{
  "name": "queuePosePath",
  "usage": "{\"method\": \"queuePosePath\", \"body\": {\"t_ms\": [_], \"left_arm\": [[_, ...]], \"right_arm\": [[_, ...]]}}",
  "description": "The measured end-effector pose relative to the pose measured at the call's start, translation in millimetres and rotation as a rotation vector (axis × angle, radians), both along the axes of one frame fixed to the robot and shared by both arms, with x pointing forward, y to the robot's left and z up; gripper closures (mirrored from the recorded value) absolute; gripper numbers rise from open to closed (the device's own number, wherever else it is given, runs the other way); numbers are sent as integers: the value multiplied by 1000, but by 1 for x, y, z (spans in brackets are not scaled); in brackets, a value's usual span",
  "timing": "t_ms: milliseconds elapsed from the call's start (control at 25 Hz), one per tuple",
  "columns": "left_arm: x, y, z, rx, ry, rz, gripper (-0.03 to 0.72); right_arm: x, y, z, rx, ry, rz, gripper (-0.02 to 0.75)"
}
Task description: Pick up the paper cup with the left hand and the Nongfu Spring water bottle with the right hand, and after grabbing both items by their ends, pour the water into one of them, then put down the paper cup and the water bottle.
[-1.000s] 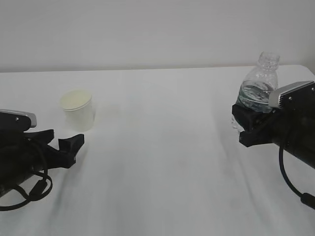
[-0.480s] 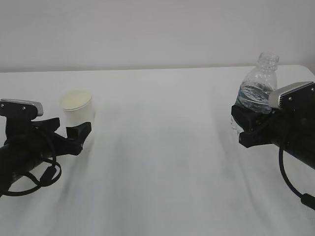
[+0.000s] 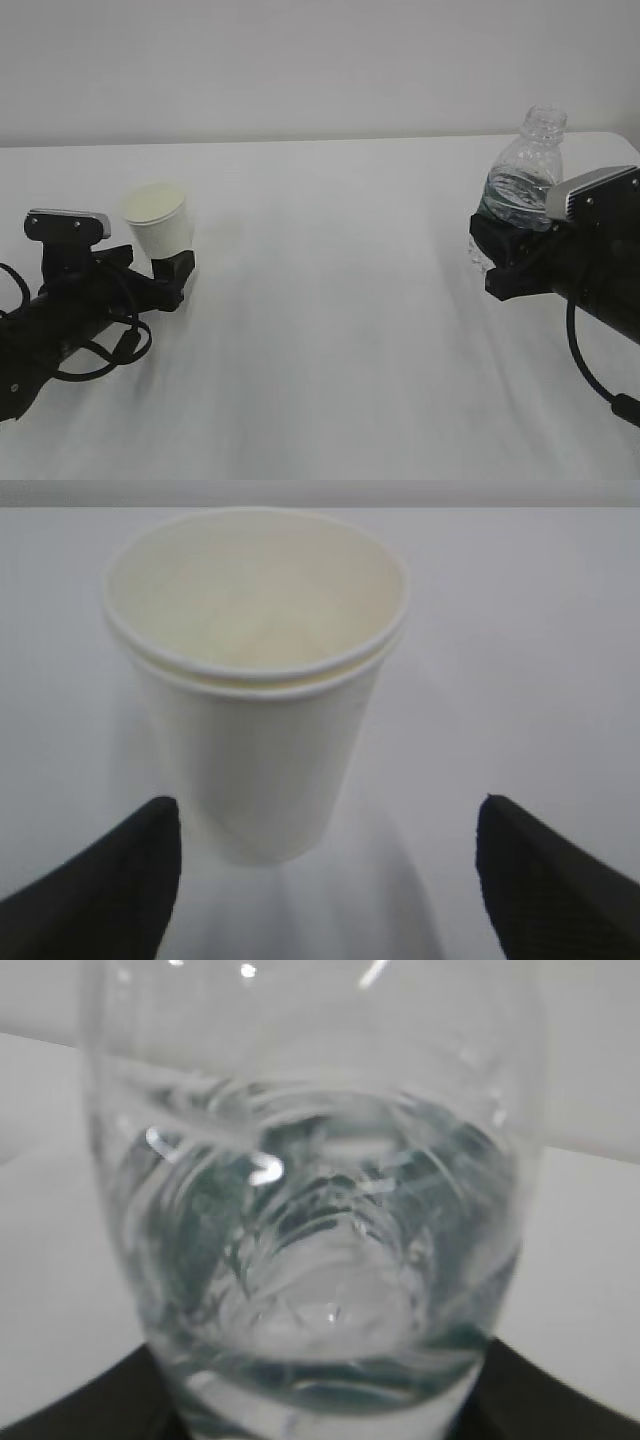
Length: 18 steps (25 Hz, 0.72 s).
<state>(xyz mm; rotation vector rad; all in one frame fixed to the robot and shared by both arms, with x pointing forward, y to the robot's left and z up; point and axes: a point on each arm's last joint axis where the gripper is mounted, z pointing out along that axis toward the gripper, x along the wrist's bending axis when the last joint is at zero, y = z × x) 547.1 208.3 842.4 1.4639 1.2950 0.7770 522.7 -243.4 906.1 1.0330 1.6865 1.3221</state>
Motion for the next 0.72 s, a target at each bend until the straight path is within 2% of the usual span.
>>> {"method": "queuePosePath", "body": {"t_ms": [480,720], "left_arm": [[25,-7,-12,-11,-28,13,9],[28,-3,-13,-19,-28,62,18]], "right_arm": [[0,0,0,0,0,0,373],[0,0,0,0,0,0,373]]}}
